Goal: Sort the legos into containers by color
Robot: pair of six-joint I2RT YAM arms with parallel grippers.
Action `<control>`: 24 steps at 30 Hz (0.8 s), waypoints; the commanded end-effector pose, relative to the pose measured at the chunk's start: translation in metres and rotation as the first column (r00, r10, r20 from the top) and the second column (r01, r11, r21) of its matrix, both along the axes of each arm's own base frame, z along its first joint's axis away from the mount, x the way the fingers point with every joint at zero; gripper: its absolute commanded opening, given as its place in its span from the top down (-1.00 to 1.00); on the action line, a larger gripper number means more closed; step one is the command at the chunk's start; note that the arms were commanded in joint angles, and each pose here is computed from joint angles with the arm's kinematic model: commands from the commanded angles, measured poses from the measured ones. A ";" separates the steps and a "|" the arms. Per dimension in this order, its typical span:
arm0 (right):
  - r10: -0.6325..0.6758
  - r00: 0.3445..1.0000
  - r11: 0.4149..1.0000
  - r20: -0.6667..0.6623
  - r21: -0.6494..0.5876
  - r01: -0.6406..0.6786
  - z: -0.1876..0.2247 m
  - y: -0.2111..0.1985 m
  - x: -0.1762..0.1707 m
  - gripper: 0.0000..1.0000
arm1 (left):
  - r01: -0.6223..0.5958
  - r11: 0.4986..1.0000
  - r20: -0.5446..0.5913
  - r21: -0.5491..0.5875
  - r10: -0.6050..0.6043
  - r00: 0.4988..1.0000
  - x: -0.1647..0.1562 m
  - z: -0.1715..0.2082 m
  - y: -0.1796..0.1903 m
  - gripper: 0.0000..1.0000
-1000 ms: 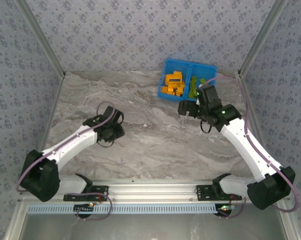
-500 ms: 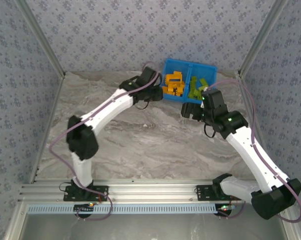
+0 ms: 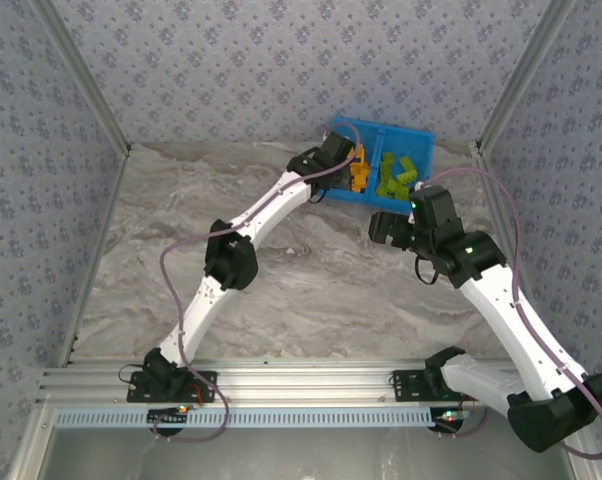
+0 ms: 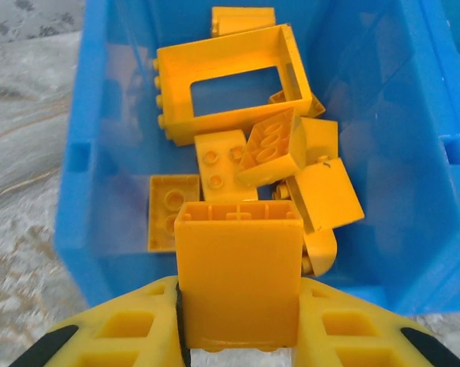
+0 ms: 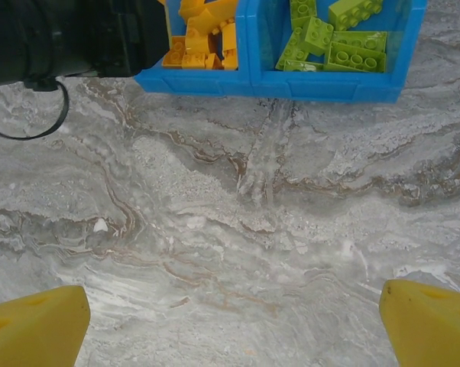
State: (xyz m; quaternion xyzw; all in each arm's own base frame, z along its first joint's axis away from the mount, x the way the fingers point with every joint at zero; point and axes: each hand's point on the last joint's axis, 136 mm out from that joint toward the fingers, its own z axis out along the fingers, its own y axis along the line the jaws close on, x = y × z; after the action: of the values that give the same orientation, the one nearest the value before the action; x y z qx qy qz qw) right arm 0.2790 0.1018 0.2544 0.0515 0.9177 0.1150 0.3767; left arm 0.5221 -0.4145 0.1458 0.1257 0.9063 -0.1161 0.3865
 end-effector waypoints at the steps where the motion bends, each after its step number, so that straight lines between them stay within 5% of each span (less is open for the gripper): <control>1: -0.016 1.000 1.000 -0.004 -0.009 0.016 0.002 -0.007 -0.009 -1.00 | 0.034 0.998 0.143 -0.051 -0.027 0.989 0.019 0.028 -0.017 0.75; 7: -0.023 1.000 1.000 0.001 -0.010 0.023 0.005 -0.010 -0.014 -1.00 | 0.016 0.995 0.163 -0.094 0.000 0.987 0.030 0.015 -0.025 0.49; 14: -0.034 0.999 0.999 0.003 -0.015 0.034 0.005 -0.014 -0.017 -1.00 | 0.012 0.990 0.146 -0.140 0.008 0.989 0.016 0.050 -0.024 -0.23; 24: -0.160 0.986 0.980 0.036 -0.112 0.164 -0.022 -0.047 -0.019 -1.00 | 0.058 0.978 0.178 -0.200 -0.022 0.984 -0.058 0.143 0.022 -0.36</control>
State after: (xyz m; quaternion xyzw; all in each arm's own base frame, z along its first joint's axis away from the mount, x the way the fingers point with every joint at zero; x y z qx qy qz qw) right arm 0.2608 0.0755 0.2351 0.0705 0.9205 0.0681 0.3782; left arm 0.4936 -0.4054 0.1995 0.1209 0.8912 -0.1486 0.4111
